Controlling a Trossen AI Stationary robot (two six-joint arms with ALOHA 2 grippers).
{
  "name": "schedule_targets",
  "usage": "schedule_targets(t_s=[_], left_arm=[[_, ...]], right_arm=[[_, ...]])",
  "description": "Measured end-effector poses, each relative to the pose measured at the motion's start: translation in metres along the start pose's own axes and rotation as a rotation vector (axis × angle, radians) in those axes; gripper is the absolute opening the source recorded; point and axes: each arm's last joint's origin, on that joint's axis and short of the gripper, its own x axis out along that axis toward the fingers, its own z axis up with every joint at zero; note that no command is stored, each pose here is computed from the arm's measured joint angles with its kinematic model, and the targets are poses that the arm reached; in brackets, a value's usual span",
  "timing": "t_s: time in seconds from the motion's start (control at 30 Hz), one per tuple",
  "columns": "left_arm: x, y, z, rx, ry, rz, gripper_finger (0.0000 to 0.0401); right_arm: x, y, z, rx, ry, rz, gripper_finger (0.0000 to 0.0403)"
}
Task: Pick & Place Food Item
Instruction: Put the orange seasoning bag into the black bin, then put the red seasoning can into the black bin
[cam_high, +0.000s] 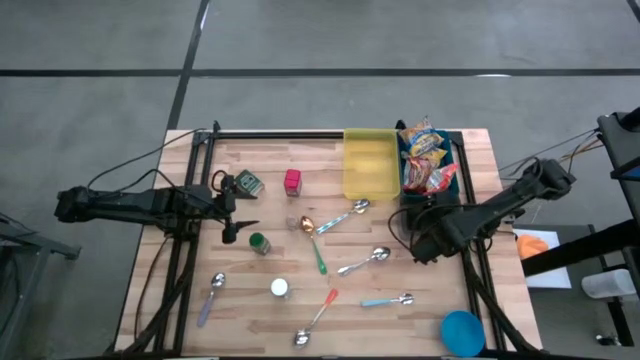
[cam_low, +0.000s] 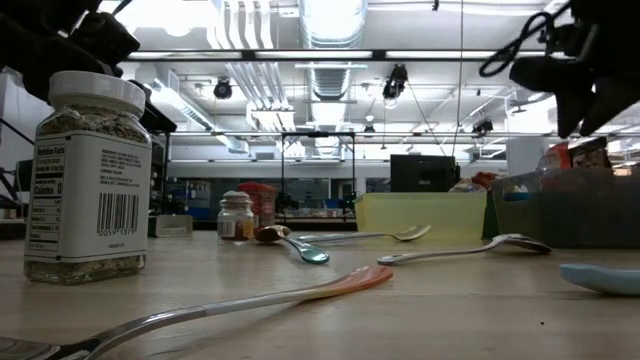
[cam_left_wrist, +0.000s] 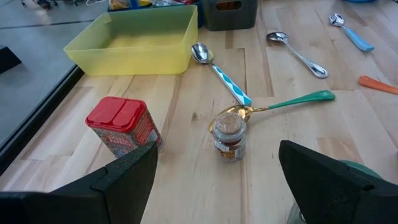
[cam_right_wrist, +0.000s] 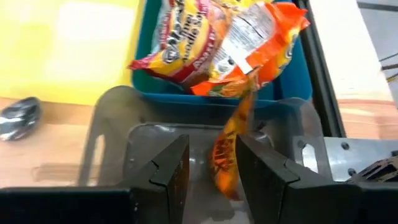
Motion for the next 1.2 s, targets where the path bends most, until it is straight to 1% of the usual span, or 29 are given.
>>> schedule_targets(t_s=[0.23,0.33,0.47,0.6,0.83,1.03,1.2], left_arm=[[0.000,0.000,0.000,0.000,0.000,0.000,0.0340],[0.000,0.000,0.000,0.000,0.000,0.000,0.0340],[0.000,0.000,0.000,0.000,0.000,0.000,0.0340],[0.000,0.000,0.000,0.000,0.000,0.000,0.0340],[0.000,0.000,0.000,0.000,0.000,0.000,0.0340],[0.000,0.000,0.000,0.000,0.000,0.000,0.0340],[0.000,0.000,0.000,0.000,0.000,0.000,0.0340]], right_arm=[[-0.013,0.000,0.014,-0.051,-0.047,0.109,0.0127],[-0.017,0.002,0.018,-0.101,-0.122,0.159,0.0127],[-0.024,0.009,0.024,-0.132,-0.231,0.226,0.0127],[-0.033,0.018,0.027,-0.162,-0.307,0.265,0.0127],[-0.048,0.040,0.028,-0.266,-0.416,0.288,0.0127],[-0.061,0.058,0.031,-0.338,-0.467,0.328,0.0127],[-0.073,0.074,0.034,-0.413,-0.479,0.386,0.0127]])
